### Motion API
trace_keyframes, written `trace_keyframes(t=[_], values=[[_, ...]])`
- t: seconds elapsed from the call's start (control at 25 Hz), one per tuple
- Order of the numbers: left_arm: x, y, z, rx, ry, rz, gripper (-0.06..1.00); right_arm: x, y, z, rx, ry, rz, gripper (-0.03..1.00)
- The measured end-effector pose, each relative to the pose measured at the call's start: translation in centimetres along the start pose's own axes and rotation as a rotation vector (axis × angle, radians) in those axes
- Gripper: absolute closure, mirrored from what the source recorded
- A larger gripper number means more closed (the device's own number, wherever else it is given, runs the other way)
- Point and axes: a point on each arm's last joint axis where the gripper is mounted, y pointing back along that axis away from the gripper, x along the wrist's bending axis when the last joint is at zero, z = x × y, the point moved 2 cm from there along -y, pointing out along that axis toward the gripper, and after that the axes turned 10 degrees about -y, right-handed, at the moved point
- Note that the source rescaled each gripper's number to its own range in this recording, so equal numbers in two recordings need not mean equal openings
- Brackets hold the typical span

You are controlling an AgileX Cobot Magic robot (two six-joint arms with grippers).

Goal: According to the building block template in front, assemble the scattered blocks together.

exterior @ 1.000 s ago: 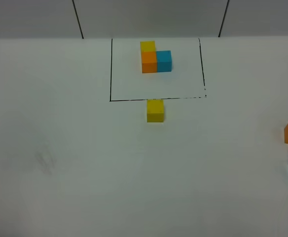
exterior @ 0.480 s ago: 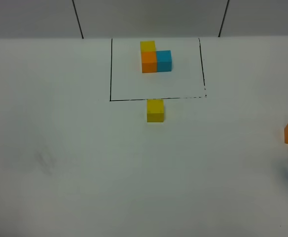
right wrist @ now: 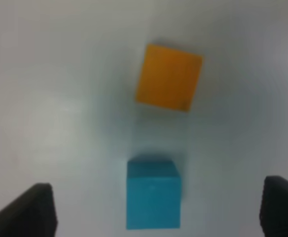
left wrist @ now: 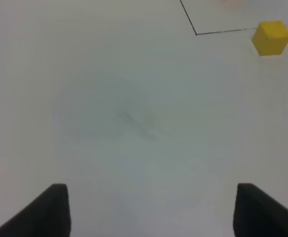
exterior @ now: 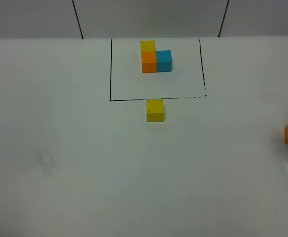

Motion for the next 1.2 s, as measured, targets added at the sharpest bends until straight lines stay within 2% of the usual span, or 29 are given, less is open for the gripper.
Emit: trace_keyframes(t=[0.28, 0.44, 0.96, 1.2], values=[[0.0, 0.0, 0.0, 0.000, 0.000, 0.000, 0.44, -2.0, -0.3, 0.8, -0.023, -0.074, 0.031, 0.26], [0.0, 0.0, 0.0, 0.000, 0.000, 0.000, 0.44, -1.7, -1.7, 1.1, -0.003, -0.074, 0.056, 0.26], [0.0, 0.0, 0.0, 0.000, 0.000, 0.000, 0.44, -1.4, -9.8, 1.4, 0.118, -0.058, 0.036, 0.26], [0.0, 0.0, 0.0, 0.000, 0.000, 0.000, 0.44, -1.4, -11.6, 1.4, 0.120, -0.055, 0.035, 0.26]])
